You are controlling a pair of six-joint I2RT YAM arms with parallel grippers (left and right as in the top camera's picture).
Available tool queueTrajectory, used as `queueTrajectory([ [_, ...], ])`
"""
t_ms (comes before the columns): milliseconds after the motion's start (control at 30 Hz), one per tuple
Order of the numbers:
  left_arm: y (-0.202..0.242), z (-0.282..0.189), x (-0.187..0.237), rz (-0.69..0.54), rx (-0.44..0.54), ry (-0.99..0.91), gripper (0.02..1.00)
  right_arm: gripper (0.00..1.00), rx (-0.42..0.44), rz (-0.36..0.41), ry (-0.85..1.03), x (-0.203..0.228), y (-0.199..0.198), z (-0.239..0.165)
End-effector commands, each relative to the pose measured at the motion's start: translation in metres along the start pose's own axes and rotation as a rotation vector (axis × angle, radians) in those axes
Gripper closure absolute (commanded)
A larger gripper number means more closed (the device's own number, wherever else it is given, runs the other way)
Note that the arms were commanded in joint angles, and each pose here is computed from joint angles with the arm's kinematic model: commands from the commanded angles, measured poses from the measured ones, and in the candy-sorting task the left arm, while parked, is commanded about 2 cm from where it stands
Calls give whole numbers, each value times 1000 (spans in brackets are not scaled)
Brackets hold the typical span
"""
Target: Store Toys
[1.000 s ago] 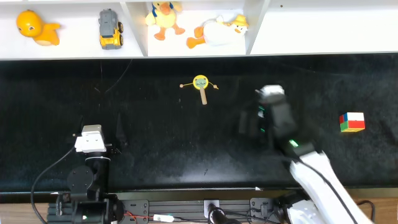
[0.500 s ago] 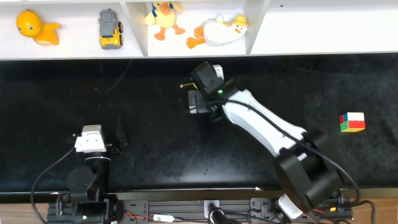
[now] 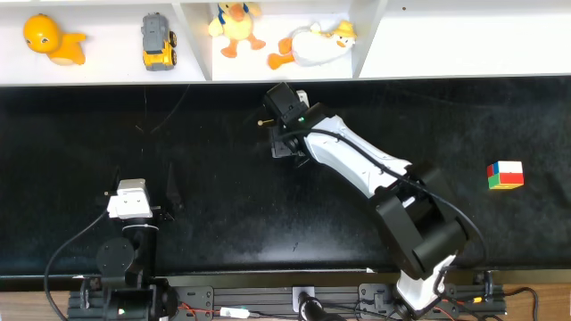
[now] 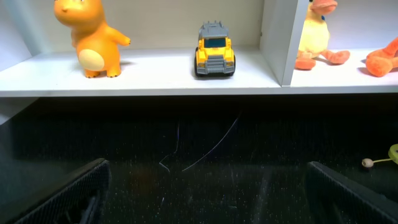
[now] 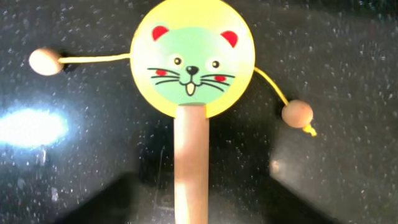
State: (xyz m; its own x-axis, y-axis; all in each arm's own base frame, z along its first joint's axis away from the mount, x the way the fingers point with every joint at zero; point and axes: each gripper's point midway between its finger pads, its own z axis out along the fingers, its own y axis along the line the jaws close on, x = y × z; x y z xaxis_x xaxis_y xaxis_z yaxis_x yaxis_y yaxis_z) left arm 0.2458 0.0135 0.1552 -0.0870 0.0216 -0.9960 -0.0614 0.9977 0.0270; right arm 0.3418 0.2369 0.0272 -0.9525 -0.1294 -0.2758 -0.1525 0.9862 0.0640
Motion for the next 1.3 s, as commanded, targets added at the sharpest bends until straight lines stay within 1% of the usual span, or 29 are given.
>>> queueTrajectory([
  [33, -2, 0, -1, -7, 11, -6, 20, 726, -17, -4, 18, 2, 7, 4],
  [100, -2, 0, -1, -7, 11, -6, 20, 831, -15, -4, 22, 3, 6, 1],
  [200, -2, 0, -1, -7, 11, -6, 20, 886, -11, 2, 24, 3, 0, -7],
  [233, -2, 0, -1, -7, 11, -6, 20, 945, -10, 7, 20, 2, -3, -14],
  [267, -2, 0, -1, -7, 11, -6, 20, 958, -11, 1, 14, 1, -6, -19],
  [333, -2, 0, -1, -7, 11, -6, 20, 958, -15, -14, -9, 2, -17, -34],
  [367, -2, 0, -1, -7, 11, -6, 20, 958, -15, -9, -20, 3, -25, -42],
  [433, -2, 0, -1, -7, 11, -6, 20, 958, -14, 23, -45, 9, -45, -57],
  [533, -2, 0, -1, -7, 11, -6, 20, 958, -3, 91, -85, 24, -81, -82],
  [600, -2, 0, -1, -7, 11, -6, 20, 956, 15, 111, -120, 34, -108, -102],
  [667, -2, 0, -1, -7, 11, -6, 20, 958, 68, 135, -153, 42, -138, -122],
  [700, -2, 0, -1, -7, 11, -6, 20, 958, 116, 157, -170, 46, -159, -136],
  [733, -2, 0, -1, -7, 11, -6, 20, 958, 141, 164, -183, 48, -171, -143],
  [767, -2, 0, -1, -7, 11, -6, 20, 950, 195, 172, -219, 50, -199, -159],
  [800, -2, 0, -1, -7, 11, -6, 20, 945, 212, 169, -232, 49, -210, -164],
  [867, -2, 0, -1, -7, 11, -6, 20, 954, 245, 168, -263, 43, -230, -172],
  [900, -2, 0, -1, -7, 11, -6, 20, 947, 271, 153, -298, 32, -243, -176],
  [1000, -2, 0, -1, -7, 11, -6, 20, 934, 310, 103, -358, 5, -262, -179],
  [1067, -2, 0, -1, -7, 11, -6, 20, 930, 319, 93, -389, -14, -269, -176],
  [1133, -2, 0, -1, -7, 11, -6, 20, 928, 311, 95, -412, -33, -273, -168],
  [1300, -2, 0, -1, -7, 11, -6, 20, 921, 225, 57, -438, -79, -269, -135],
])
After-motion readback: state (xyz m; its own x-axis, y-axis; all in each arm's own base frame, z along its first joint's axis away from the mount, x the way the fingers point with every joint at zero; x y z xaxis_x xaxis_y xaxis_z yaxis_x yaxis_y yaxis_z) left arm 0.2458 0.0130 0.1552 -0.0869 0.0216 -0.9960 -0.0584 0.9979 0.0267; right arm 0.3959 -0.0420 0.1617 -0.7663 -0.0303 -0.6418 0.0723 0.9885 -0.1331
